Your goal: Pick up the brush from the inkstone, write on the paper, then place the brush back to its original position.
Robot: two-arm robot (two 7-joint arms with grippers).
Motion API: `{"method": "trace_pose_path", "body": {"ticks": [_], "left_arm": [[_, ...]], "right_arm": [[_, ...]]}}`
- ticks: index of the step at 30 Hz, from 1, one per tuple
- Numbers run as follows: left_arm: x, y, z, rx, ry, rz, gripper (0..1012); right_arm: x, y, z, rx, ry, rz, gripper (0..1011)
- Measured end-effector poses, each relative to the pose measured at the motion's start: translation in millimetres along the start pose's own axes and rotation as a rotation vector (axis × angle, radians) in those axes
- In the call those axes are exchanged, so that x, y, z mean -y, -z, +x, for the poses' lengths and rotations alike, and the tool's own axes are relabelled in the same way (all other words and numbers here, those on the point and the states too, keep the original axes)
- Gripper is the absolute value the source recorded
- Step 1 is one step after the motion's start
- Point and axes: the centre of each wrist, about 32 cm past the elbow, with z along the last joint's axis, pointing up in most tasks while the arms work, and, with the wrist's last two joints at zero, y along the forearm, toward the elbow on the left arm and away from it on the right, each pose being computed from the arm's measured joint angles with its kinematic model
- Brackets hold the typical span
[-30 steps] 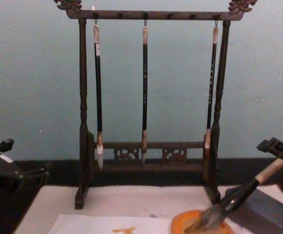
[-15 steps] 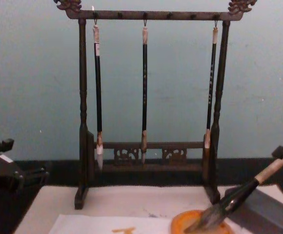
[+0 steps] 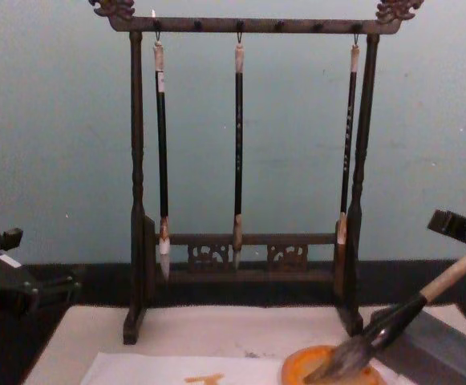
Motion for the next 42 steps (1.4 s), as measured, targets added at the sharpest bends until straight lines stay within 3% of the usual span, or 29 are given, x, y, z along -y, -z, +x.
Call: {"method": "trace_pose_path", "body": {"ticks": [2,3,4,6,9,10,19,26,42], "left_arm": [[0.0,0.0,0.0,0.0,0.0,0.0,1009],[0.0,0.0,0.0,0.0,0.0,0.0,1010],[0.0,0.0,0.0,0.0,0.0,0.0,1010],[0.0,0.0,0.0,0.0,0.0,0.0,1010],[0.0,0.0,0.0,0.0,0.0,0.0,1010],[0.0,0.0,0.0,0.0,0.0,0.0,1010],[0.0,0.0,0.0,0.0,0.0,0.0,1010],[0.0,0.0,0.0,0.0,0.0,0.0,1010],[0.0,0.0,0.0,0.0,0.0,0.0,1009]], "right_arm": [[-1.5,-0.2,-1.8,0.051,-0.002,0.001,1000],[-3.5,-0.5,-3.4,0.103,0.0,0.003,1000],[-3.5,-0.5,-3.4,0.103,0.0,0.003,1000],[-6.6,1.7,-5.5,0.198,0.009,-0.004,1000],[-8.7,3.6,-6.7,0.264,0.017,-0.007,1000],[-10.1,5.3,-7.8,0.31,0.023,-0.008,1000],[-16.2,21.3,-11.3,0.514,0.065,0.002,1000],[-20.1,32.1,-15.5,0.57,0.099,0.023,1000],[-23.8,39.0,-18.1,0.555,0.133,0.04,1000]]}}
